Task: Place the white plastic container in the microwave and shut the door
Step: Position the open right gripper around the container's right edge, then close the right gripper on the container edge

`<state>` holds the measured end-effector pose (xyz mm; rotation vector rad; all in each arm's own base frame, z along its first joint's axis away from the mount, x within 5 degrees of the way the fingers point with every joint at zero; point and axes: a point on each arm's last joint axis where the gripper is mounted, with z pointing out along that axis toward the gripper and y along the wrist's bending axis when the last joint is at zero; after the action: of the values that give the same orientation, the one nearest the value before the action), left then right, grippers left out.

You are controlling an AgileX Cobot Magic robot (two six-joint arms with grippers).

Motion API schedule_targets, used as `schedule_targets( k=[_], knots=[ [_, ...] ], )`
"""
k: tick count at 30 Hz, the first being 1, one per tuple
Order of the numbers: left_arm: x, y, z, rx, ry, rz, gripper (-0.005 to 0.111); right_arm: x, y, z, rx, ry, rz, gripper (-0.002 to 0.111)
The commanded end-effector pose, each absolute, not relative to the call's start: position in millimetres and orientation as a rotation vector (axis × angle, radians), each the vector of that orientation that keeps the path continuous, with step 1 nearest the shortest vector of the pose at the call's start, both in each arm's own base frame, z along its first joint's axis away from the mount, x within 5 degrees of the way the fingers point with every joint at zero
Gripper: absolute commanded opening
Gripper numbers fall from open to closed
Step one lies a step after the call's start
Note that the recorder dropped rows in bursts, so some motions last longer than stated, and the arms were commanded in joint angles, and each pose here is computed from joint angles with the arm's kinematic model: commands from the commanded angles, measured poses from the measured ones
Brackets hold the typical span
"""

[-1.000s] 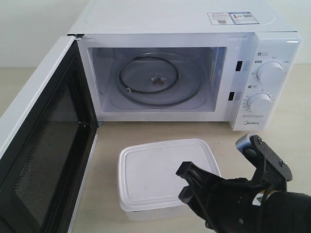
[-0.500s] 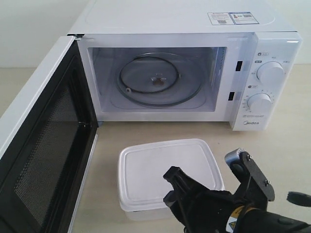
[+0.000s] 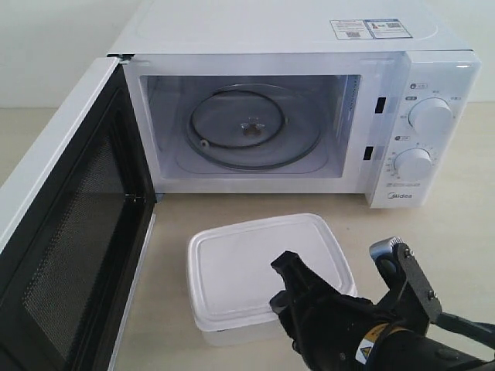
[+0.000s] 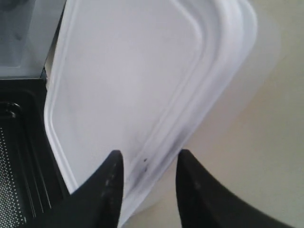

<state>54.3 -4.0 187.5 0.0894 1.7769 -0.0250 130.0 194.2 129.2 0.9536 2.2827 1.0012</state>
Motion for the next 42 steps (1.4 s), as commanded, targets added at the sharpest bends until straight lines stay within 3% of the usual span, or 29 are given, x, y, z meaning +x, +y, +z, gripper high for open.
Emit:
schedule_targets(
  k=[1,3,12,21,24,26,28,30,36,42],
  knots=[
    [54.4,-3.8,186.4,0.094,1.777,-0.018,0.004,129.6,192.6,127.7,0.887,2.295,0.963,0.009],
    [54.4,-3.8,186.4,0.094,1.777,-0.018,0.004,129.6,192.5,127.6,0.849,2.302,0.948,0.0],
    [54.4,-3.8,186.4,0.094,1.777,-0.018,0.004,126.7,192.5,131.7,0.637,2.358,0.893,0.0],
    [54.4,-3.8,186.4,0.094,1.777,-0.018,0.004,127.4,187.7,158.7,0.525,2.271,0.943,0.0],
    [54.4,-3.8,186.4,0.094,1.777,-0.018,0.004,128.3,184.9,158.9,0.554,2.267,0.917,0.01],
    [54.4,-3.8,186.4,0.094,1.777,-0.018,0.004,128.4,184.6,158.7,0.561,2.267,0.914,0.028],
    [54.4,-3.8,186.4,0.094,1.777,-0.018,0.004,127.7,184.8,158.1,0.576,2.277,0.92,0.055],
    [54.4,-3.8,186.4,0.094,1.777,-0.018,0.004,127.2,184.9,156.4,0.61,2.287,0.924,0.068],
    [54.4,-3.8,186.4,0.094,1.777,-0.018,0.004,131.0,185.5,151.6,0.681,2.248,0.928,0.045],
    [54.4,-3.8,186.4,0.094,1.777,-0.018,0.004,131.8,186.8,152.2,0.663,2.232,0.942,0.052]
  ],
)
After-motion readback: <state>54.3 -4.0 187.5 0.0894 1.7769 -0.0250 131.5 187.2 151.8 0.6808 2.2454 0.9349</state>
